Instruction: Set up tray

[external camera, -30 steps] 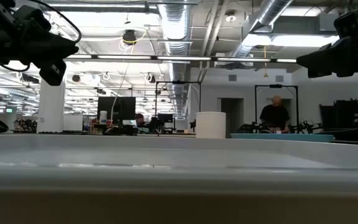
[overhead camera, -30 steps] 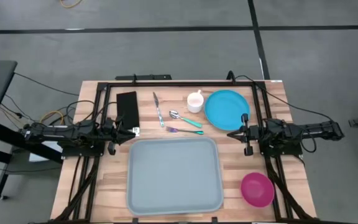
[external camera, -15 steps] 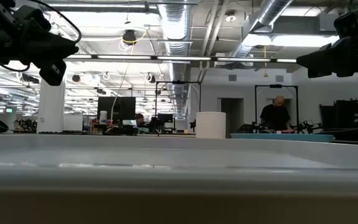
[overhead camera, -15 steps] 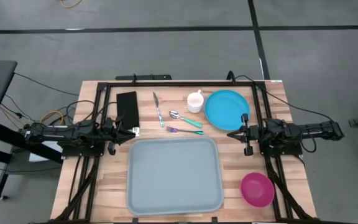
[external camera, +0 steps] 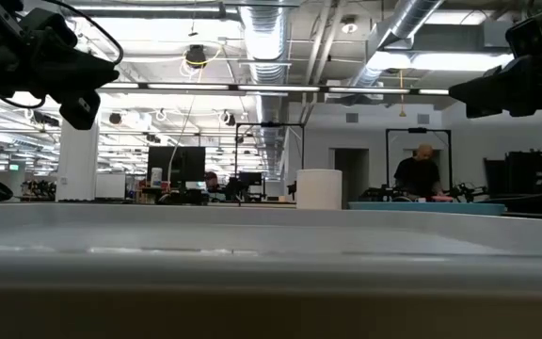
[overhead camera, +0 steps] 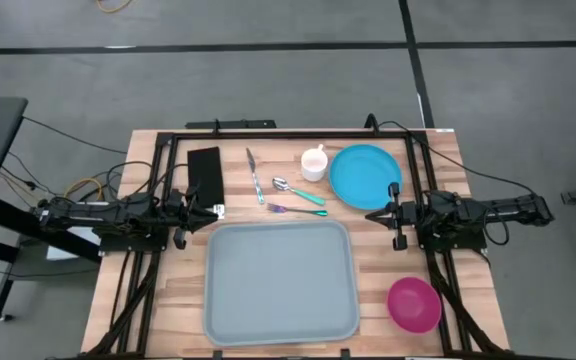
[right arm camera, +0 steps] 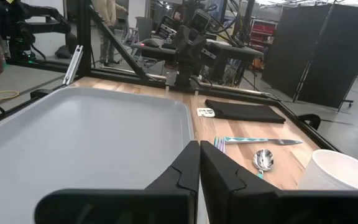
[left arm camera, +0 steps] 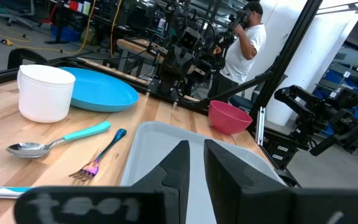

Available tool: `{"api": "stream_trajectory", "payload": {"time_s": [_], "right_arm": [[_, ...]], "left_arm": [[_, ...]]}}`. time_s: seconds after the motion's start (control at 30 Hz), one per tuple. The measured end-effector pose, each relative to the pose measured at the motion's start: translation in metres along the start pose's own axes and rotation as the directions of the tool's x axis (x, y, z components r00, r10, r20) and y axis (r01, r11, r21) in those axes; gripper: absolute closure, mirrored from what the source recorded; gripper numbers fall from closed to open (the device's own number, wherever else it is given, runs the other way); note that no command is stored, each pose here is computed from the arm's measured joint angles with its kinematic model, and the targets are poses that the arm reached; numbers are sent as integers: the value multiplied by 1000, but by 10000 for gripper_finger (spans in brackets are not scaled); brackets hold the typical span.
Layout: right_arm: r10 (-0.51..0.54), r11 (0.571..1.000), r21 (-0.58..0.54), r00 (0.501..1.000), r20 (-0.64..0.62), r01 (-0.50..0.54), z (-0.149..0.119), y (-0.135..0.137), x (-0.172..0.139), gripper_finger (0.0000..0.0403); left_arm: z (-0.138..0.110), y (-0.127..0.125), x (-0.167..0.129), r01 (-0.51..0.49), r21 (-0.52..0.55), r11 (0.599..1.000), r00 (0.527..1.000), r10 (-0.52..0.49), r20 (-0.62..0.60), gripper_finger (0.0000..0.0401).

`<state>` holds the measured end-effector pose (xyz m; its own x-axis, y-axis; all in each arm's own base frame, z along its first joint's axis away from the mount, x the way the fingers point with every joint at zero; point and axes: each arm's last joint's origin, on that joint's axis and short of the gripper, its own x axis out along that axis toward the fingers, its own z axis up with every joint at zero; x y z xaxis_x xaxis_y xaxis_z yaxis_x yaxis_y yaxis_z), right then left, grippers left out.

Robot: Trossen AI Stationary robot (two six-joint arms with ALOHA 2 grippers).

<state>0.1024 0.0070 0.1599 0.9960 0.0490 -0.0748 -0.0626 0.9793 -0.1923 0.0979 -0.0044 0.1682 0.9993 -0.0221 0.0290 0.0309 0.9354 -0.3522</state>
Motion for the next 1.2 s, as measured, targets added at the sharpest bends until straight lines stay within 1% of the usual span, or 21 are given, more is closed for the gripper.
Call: {"api": "stream_trajectory", "payload": {"time_s": [0.6, 0.67, 0.73, 0.8, 0.83, 0.9, 0.97, 1.03, 1.07, 1.13, 1.2], "right_arm": [[0, 1000, 2, 1000, 0, 0, 0, 0, 0, 397], [1, 999, 51, 1000, 0, -1, 0, 0, 0, 397], [2, 987, 162, 1000, 1, -2, 0, 0, 0, 397], [3, 951, 310, 1000, 1, -3, 0, 0, 0, 397], [3, 917, 398, 1000, 0, -3, 0, 0, 0, 397], [3, 826, 564, 1000, 1, -3, 0, 0, 0, 397], [3, 723, 691, 1000, 1, -3, 0, 0, 0, 397], [3, 640, 768, 1000, 1, -2, 0, 0, 0, 397], [1, 610, 792, 1000, 3, -3, 0, 0, 0, 397], [-12, 564, 826, 1000, 15, -5, 1, -1, 0, 397], [-33, 519, 854, 998, 57, -32, 6, -2, 0, 397]], "left_arm": [[0, 0, 0, 0, 0, 1000, 1000, 0, 0, 365], [0, 0, 0, 0, 0, 1000, 1000, 0, 0, 365], [0, 0, 0, 0, 0, 1000, 1000, 0, 0, 365], [0, 0, 0, 0, 0, 1000, 1000, 0, 0, 365], [0, 0, 0, 0, 0, 1000, 1000, 0, 0, 365], [0, 0, 0, 0, 0, 1000, 1000, 0, 0, 365], [0, 0, 0, 0, 0, 1000, 1000, 0, 0, 365], [0, 0, 0, 0, 0, 1000, 1000, 0, 0, 365], [0, 0, 0, 0, 0, 1000, 1000, 0, 0, 365], [0, 0, 0, 0, 0, 1000, 1000, 0, 0, 365], [0, 0, 0, 0, 0, 1000, 1000, 0, 0, 365]]}}
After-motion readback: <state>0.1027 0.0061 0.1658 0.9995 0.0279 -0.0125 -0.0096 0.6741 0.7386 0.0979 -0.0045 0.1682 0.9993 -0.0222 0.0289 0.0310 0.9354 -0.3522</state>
